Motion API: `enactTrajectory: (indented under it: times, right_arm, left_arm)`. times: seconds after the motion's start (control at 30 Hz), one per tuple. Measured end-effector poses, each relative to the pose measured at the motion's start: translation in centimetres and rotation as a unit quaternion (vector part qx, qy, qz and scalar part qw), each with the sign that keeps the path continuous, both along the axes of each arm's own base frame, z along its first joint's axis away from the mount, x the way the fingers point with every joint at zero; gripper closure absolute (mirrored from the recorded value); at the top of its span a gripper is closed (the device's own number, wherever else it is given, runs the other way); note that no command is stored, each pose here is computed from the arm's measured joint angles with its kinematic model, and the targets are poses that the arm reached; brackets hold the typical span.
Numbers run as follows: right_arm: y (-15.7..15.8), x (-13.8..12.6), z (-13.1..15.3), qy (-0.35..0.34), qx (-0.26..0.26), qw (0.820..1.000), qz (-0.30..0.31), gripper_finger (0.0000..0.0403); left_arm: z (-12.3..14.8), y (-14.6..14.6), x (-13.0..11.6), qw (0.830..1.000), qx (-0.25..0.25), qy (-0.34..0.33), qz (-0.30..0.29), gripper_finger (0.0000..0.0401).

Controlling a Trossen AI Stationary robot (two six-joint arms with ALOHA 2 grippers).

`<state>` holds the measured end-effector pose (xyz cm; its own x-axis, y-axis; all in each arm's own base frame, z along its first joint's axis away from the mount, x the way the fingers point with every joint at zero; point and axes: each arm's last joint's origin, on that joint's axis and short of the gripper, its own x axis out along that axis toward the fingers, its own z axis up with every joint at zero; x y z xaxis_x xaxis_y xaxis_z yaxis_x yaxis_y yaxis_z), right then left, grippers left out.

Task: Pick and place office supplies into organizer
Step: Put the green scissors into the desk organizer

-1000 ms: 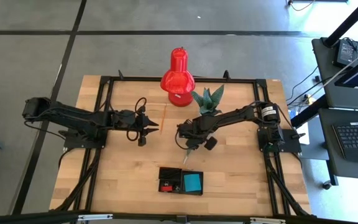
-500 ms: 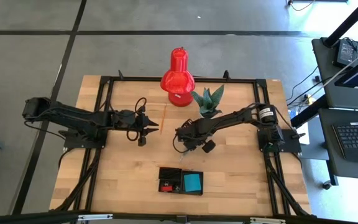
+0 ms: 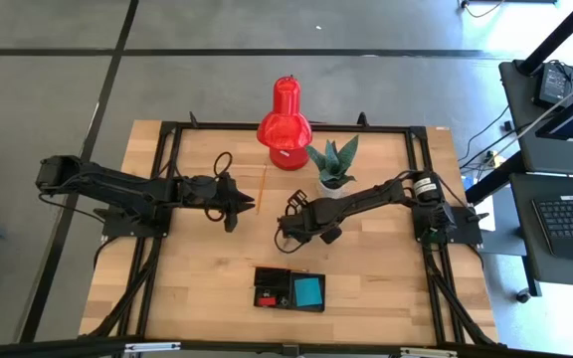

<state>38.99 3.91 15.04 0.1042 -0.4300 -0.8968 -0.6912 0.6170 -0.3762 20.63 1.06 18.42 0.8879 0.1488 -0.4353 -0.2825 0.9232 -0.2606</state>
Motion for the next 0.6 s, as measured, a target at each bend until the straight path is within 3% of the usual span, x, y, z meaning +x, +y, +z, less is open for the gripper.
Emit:
enactTrajectory:
  times: [0.23,0.6]
  right_arm:
    - [0.0,-0.1,0.0,0.002,0.025,1.000,-0.018,0.0363]
    - [-1.6,-0.2,0.1,0.009,0.025,0.999,-0.038,0.0357]
  left_arm:
    - [-0.2,0.0,-0.1,1.000,-0.002,0.011,0.001,0.0315]
    - [-0.2,0.0,-0.1,1.000,-0.002,0.012,0.001,0.0315]
